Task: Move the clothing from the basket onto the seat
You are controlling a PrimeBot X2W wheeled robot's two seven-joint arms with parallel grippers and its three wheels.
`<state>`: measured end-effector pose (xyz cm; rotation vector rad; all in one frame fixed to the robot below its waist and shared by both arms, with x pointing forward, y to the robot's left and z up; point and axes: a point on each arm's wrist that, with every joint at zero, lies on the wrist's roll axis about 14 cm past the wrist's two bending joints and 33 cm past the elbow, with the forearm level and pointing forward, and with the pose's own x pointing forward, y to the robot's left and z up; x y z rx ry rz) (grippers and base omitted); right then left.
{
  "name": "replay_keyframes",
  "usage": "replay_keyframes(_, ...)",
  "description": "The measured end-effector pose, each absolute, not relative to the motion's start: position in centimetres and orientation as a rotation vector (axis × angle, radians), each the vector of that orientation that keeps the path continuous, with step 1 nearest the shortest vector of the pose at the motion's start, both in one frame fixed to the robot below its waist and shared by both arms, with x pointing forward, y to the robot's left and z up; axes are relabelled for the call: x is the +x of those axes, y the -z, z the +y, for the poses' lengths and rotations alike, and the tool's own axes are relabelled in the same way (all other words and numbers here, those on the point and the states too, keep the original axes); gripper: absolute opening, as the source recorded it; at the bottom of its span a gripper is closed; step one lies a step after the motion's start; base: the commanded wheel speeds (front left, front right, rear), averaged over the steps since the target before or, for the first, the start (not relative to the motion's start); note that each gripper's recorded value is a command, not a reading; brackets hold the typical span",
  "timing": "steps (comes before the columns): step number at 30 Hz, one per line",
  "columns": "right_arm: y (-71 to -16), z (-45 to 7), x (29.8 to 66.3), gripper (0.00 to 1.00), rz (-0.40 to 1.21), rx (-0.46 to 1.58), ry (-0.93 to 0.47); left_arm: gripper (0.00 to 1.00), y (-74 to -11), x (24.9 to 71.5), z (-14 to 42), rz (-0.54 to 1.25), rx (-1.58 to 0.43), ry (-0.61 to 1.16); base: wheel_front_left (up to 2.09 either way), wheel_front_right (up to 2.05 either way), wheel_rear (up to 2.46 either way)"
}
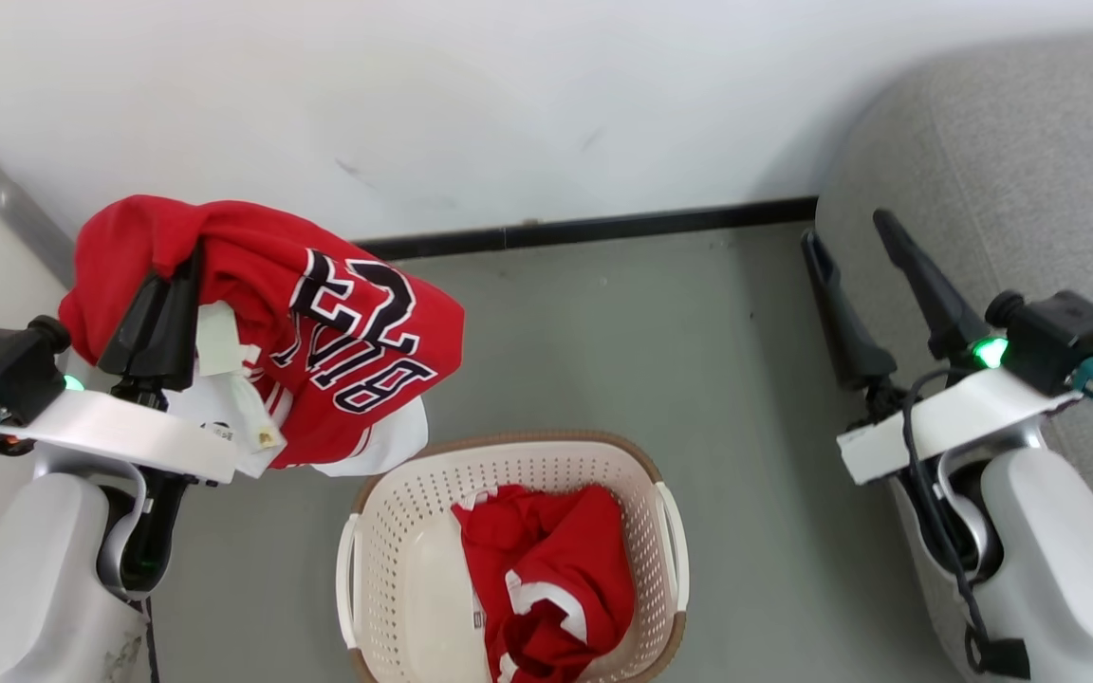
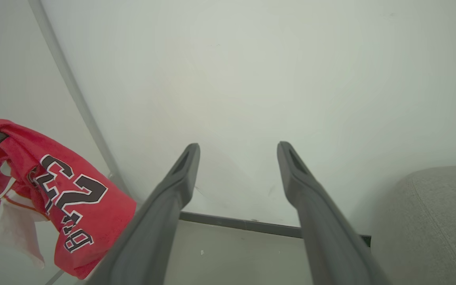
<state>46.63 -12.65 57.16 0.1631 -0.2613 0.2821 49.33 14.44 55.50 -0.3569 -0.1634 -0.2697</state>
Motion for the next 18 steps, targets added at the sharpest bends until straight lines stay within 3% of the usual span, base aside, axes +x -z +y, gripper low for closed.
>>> replay_keyframes(18,-57.6,-12.5,42.3,1.00,-0.250,0.177,-0.296,0.00,-55.9,45.0,15.6,-0.169,-0.314,0.229,0.00,0.00,0.00)
